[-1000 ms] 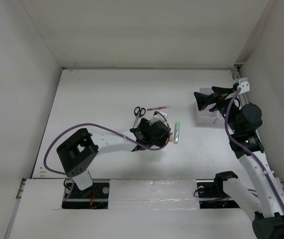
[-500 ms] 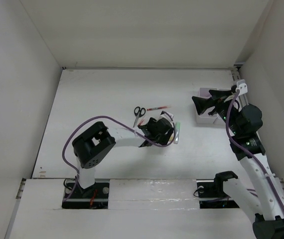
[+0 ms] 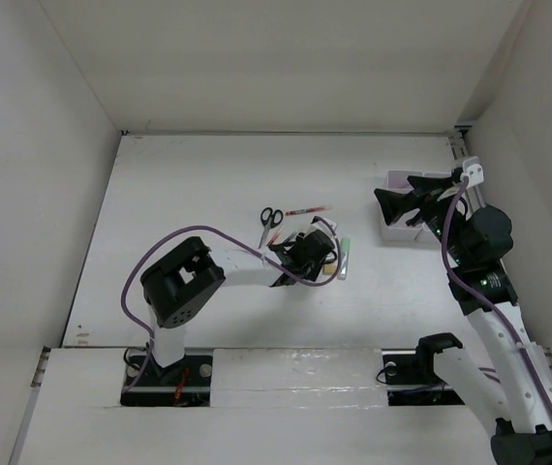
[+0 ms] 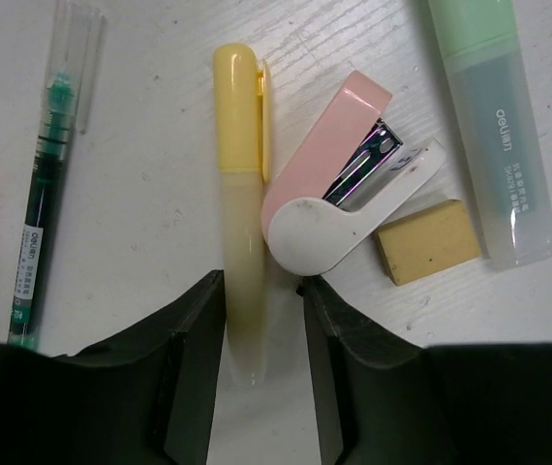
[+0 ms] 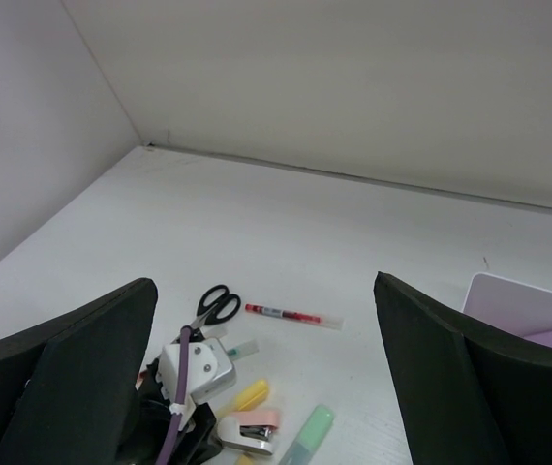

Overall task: Sort the stationery into containers
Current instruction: Pick up the pen from the center of the board.

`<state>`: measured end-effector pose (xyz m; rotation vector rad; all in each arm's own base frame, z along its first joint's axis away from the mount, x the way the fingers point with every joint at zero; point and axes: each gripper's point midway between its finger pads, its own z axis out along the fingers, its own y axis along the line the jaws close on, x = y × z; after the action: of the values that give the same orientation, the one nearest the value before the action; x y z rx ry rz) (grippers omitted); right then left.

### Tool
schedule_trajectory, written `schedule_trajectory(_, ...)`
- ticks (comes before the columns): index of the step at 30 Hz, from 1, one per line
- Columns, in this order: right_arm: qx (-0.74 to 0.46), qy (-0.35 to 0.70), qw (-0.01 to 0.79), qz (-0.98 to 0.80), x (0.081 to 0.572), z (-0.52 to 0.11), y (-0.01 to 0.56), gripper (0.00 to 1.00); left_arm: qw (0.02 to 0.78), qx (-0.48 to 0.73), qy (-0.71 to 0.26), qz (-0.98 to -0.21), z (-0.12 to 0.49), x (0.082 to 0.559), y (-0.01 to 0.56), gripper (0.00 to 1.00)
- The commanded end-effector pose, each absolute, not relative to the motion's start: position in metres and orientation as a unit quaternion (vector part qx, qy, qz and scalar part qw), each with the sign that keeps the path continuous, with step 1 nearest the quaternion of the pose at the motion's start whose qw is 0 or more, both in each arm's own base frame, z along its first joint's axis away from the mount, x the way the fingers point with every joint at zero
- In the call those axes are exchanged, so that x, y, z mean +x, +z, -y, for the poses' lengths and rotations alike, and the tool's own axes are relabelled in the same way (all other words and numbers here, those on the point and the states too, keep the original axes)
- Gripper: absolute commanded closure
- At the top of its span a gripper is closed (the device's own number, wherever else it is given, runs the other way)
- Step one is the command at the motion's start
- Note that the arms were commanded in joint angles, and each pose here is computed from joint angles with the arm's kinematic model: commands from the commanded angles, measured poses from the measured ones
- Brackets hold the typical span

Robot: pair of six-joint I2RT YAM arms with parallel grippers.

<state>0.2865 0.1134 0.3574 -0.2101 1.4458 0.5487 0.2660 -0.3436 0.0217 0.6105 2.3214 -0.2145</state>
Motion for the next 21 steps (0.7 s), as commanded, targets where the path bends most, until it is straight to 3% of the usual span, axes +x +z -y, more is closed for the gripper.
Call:
schedule_trajectory(1, -0.103, 0.261, 0.724, -0.63, 0.278, -0.118, 0.378, 0.0, 0.345, 0.236, -0.042, -0.907, 0.316, 0.261, 0.019, 0.68)
schedule_trajectory(3, -0.106, 0.264, 0.723, -0.629, 0.277, -0.121, 0.378, 0.0, 0.344, 0.232, -0.032, -0.909, 0.306, 0.261, 0.016, 0.7)
schedule_trajectory(4, -0.103, 0.267, 0.725, -0.626, 0.276, -0.121, 0.383, 0.0, 0.344, 0.232, -0.032, -0.909, 0.306, 0.261, 0.016, 0.8)
schedule_trajectory(9, -0.104, 0.268, 0.728, -0.623, 0.273, -0.12, 0.387, 0.0, 0.334, 0.226, -0.029, -0.915, 0.301, 0.26, 0.013, 1.0)
schedule_trajectory(15, -0.111, 0.292, 0.706, -0.636, 0.277, -0.13, 0.377, 0.0, 0.337, 0.215, -0.021, -0.916, 0.295, 0.26, 0.033, 1.0)
schedule_trajectory(21, -0.109, 0.35, 0.672, -0.643, 0.285, -0.15, 0.357, 0.0, 0.444, 0.171, -0.091, -0.875, 0.312, 0.267, 0.125, 1.0)
